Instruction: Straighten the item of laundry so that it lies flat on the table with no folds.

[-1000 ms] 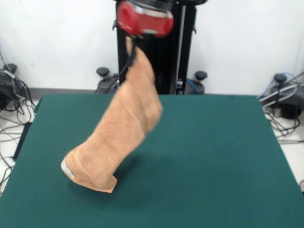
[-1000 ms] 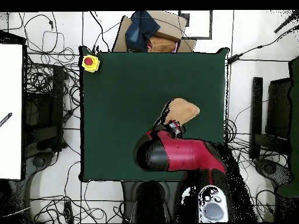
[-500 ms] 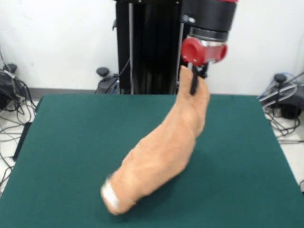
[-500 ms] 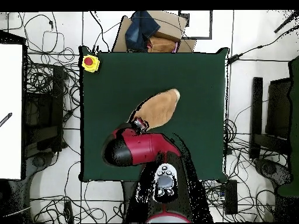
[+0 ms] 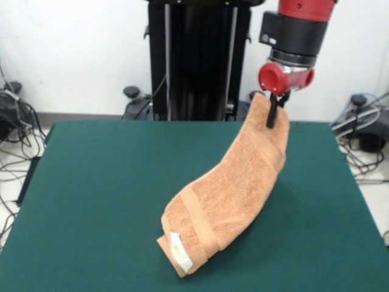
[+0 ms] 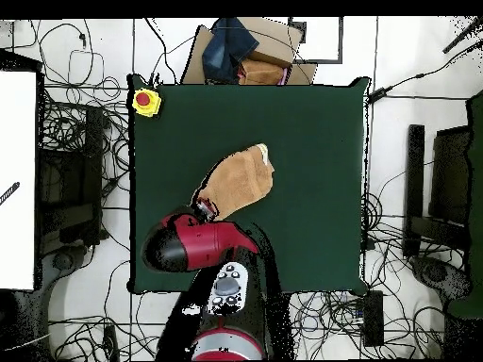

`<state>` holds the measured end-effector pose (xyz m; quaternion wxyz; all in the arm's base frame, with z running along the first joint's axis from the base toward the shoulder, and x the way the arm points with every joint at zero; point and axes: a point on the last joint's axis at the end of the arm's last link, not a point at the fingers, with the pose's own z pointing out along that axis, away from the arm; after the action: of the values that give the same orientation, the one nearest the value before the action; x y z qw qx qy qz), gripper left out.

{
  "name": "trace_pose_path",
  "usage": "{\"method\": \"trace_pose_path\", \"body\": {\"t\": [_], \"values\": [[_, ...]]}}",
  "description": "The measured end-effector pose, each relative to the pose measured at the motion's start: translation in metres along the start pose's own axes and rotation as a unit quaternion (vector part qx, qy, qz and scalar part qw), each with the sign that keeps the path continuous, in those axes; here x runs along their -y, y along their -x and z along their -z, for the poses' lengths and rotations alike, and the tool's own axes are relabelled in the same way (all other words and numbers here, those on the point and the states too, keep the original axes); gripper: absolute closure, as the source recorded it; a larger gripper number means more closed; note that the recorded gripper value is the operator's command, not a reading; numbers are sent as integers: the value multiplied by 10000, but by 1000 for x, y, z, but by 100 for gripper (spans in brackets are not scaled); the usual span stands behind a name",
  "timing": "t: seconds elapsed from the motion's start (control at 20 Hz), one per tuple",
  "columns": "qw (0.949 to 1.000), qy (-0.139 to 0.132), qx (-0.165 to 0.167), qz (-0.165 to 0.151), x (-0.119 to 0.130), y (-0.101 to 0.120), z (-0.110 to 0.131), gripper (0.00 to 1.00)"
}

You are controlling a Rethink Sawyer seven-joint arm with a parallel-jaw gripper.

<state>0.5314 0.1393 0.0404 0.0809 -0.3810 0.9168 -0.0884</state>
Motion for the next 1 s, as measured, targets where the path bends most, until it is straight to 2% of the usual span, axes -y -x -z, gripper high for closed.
{"method": "trace_pose_path", "body": {"t": [0.3,0.6,1.0], "values": [[9997,-18,-233,-73,-11,-11,-4,100],[9978,-68,-606,-260,-5,-48,-7,100],[9950,-45,-917,-392,-5,-83,-8,100]]}}
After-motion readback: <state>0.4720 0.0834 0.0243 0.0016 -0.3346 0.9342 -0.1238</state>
